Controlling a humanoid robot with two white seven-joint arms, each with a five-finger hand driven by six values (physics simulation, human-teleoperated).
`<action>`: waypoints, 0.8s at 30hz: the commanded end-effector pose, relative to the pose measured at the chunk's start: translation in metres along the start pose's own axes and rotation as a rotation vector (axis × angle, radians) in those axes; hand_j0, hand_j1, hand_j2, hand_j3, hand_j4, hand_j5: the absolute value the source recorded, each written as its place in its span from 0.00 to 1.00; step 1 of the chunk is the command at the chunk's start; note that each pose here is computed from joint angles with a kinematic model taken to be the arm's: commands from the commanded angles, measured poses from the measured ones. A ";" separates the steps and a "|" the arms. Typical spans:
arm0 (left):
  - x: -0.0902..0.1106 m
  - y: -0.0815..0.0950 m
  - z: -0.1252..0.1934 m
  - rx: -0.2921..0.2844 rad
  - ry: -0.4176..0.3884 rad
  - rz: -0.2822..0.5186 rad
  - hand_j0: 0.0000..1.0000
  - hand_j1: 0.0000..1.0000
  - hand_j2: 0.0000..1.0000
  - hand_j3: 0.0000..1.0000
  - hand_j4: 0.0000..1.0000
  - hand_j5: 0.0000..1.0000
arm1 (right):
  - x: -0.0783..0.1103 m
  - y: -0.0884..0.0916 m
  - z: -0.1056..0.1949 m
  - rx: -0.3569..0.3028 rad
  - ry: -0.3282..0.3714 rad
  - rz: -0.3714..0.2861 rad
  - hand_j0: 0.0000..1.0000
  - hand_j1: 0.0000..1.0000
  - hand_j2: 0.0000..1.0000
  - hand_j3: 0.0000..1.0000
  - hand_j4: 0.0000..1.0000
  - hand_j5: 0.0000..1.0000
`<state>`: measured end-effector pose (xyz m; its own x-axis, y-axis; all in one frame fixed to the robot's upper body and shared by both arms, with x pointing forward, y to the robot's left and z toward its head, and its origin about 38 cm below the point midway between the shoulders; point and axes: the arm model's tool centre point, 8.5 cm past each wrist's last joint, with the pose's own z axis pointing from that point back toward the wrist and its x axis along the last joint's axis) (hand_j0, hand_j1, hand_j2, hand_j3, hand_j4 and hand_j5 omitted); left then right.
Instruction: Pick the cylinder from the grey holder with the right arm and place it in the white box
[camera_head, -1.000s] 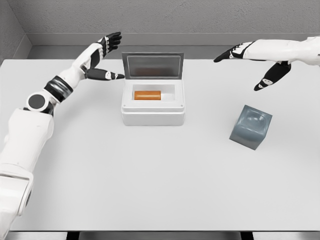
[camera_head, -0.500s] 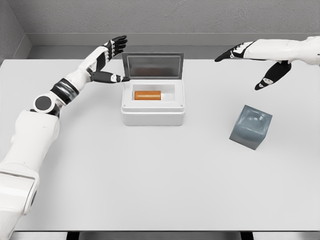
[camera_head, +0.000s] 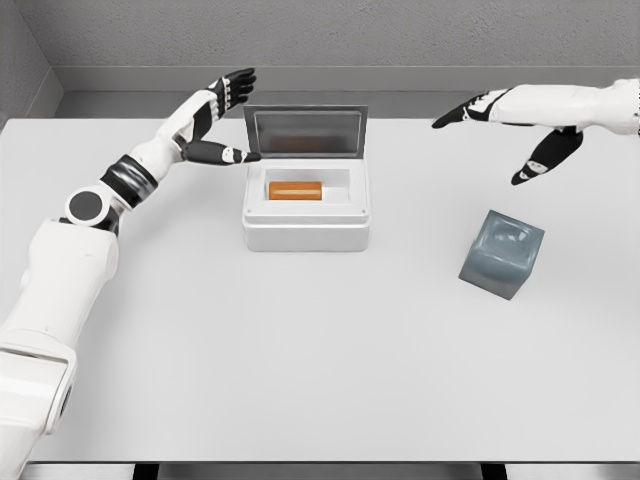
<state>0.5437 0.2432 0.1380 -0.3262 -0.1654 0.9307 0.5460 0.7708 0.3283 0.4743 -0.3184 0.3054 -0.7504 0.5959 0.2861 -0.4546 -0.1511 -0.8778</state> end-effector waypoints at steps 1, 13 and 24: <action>0.002 0.001 -0.001 0.006 -0.008 0.005 1.00 1.00 1.00 1.00 1.00 1.00 | -0.002 -0.001 -0.001 -0.008 0.003 -0.008 1.00 1.00 1.00 1.00 1.00 1.00; 0.004 -0.002 0.000 0.002 -0.028 0.001 1.00 1.00 1.00 1.00 1.00 1.00 | -0.015 0.003 -0.013 0.005 0.031 -0.025 1.00 1.00 1.00 1.00 1.00 1.00; 0.010 -0.006 -0.001 -0.009 -0.054 -0.008 1.00 1.00 1.00 1.00 1.00 1.00 | -0.015 0.004 -0.013 0.006 0.033 -0.026 1.00 1.00 1.00 1.00 1.00 1.00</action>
<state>0.5378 0.2360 0.1421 -0.3652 -0.1452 0.9195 0.5531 0.7607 0.3398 0.4897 -0.3188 0.2913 -0.7241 0.6254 0.2909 -0.4756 -0.1472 -0.8673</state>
